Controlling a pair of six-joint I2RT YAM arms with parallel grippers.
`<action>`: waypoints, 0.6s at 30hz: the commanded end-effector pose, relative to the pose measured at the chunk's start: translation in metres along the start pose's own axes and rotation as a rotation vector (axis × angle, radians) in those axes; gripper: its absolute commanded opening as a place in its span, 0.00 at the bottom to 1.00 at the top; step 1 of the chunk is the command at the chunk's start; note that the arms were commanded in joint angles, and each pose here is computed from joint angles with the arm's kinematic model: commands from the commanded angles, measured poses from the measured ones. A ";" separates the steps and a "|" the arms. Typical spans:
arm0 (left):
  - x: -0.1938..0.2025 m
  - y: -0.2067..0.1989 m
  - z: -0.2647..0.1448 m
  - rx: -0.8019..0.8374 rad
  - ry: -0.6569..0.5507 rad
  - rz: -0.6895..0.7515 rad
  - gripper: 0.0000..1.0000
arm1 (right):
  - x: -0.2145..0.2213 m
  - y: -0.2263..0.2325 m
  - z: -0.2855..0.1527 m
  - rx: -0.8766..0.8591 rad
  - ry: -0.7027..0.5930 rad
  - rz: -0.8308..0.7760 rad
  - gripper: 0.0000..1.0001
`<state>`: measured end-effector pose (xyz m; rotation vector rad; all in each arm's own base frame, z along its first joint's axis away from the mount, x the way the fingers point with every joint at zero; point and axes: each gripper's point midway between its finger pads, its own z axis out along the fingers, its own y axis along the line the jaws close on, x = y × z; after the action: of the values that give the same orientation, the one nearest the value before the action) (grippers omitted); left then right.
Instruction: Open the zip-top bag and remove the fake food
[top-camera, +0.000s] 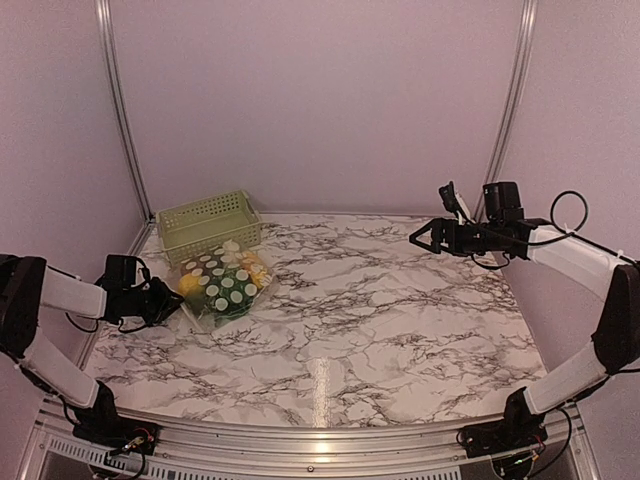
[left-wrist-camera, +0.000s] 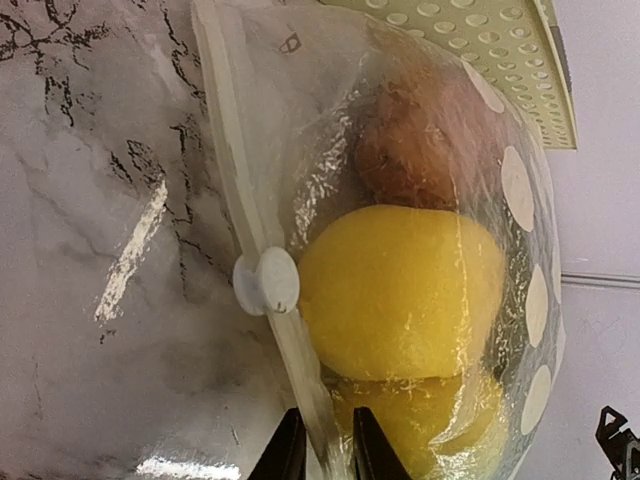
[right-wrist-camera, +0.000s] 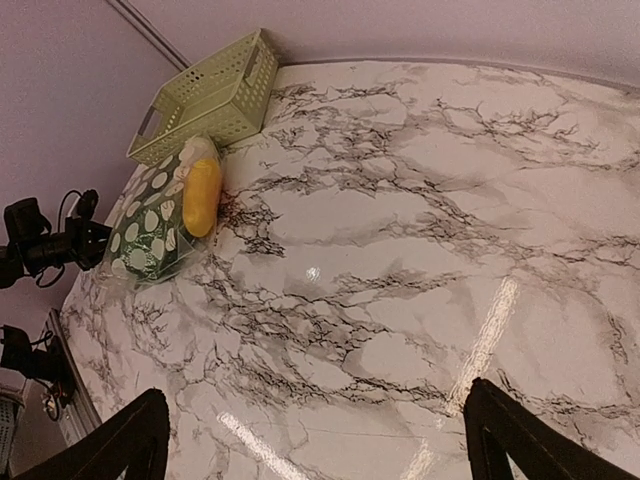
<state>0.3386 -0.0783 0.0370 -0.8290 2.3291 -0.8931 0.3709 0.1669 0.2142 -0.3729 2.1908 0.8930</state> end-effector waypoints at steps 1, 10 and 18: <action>-0.012 -0.017 0.004 0.072 -0.030 0.030 0.12 | -0.013 0.008 -0.001 -0.011 -0.011 -0.039 1.00; -0.017 -0.043 -0.011 0.107 -0.027 0.106 0.00 | -0.016 0.014 -0.007 -0.016 -0.024 -0.052 1.00; 0.002 -0.109 -0.065 0.111 0.085 0.500 0.00 | -0.031 0.036 -0.020 -0.082 -0.066 -0.116 1.00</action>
<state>0.3572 -0.1039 0.1259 -0.4428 2.2873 -0.8941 0.3689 0.1699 0.2245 -0.4173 2.1587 0.9026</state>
